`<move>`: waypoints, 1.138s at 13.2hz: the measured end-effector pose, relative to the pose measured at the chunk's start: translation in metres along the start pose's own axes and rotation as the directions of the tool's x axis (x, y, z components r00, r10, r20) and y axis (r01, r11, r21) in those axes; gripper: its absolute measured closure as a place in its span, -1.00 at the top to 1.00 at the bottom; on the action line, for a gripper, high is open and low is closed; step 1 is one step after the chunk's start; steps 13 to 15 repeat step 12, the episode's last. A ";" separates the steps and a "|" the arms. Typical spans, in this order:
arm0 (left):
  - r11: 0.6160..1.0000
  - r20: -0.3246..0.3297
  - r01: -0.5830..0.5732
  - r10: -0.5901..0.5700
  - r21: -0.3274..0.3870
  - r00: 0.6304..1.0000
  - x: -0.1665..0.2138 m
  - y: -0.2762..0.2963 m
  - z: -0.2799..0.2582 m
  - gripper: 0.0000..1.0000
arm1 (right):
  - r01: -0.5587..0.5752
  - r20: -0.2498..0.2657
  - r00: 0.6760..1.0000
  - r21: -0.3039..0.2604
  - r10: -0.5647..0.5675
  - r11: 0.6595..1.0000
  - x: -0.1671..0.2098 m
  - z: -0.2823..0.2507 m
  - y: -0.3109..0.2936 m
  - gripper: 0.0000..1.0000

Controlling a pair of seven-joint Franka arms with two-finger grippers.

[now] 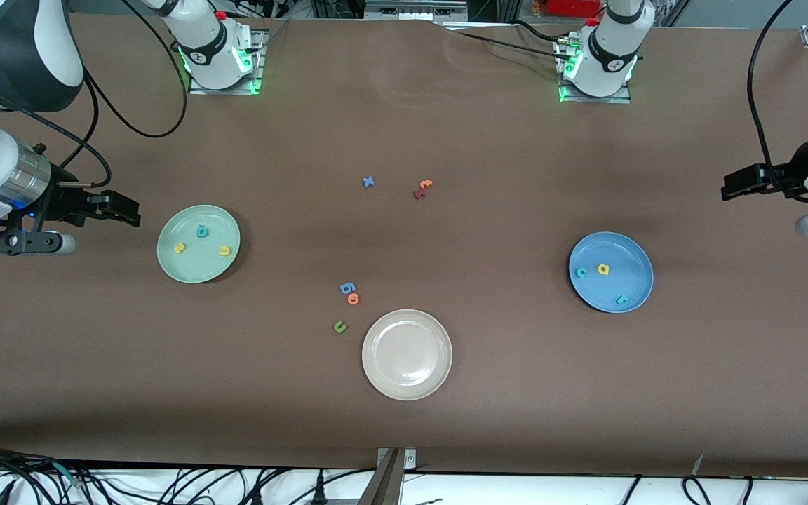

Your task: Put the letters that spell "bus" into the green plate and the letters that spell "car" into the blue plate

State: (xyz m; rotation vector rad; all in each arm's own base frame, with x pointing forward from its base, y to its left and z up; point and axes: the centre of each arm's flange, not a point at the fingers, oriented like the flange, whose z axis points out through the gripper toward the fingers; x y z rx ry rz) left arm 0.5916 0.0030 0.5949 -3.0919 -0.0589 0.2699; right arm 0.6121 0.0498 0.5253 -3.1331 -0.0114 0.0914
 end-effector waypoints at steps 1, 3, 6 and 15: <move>1.000 -0.007 -0.006 0.006 0.004 1.000 -0.003 0.005 -0.001 1.00 | 0.000 0.000 1.000 0.000 0.000 1.000 0.000 0.000 0.000 1.00; 1.000 -0.017 -0.007 0.008 0.011 1.000 -0.005 0.008 0.004 1.00 | 0.000 0.000 1.000 0.000 0.000 1.000 0.000 0.000 0.000 1.00; 1.000 -0.005 0.011 -0.011 0.015 1.000 -0.003 -0.003 0.019 1.00 | -0.002 0.000 1.000 0.000 0.002 1.000 0.000 0.000 0.001 1.00; 1.000 0.002 0.009 -0.009 0.014 1.000 -0.003 -0.005 0.022 1.00 | -0.002 0.000 1.000 0.000 0.002 1.000 0.000 0.000 0.001 1.00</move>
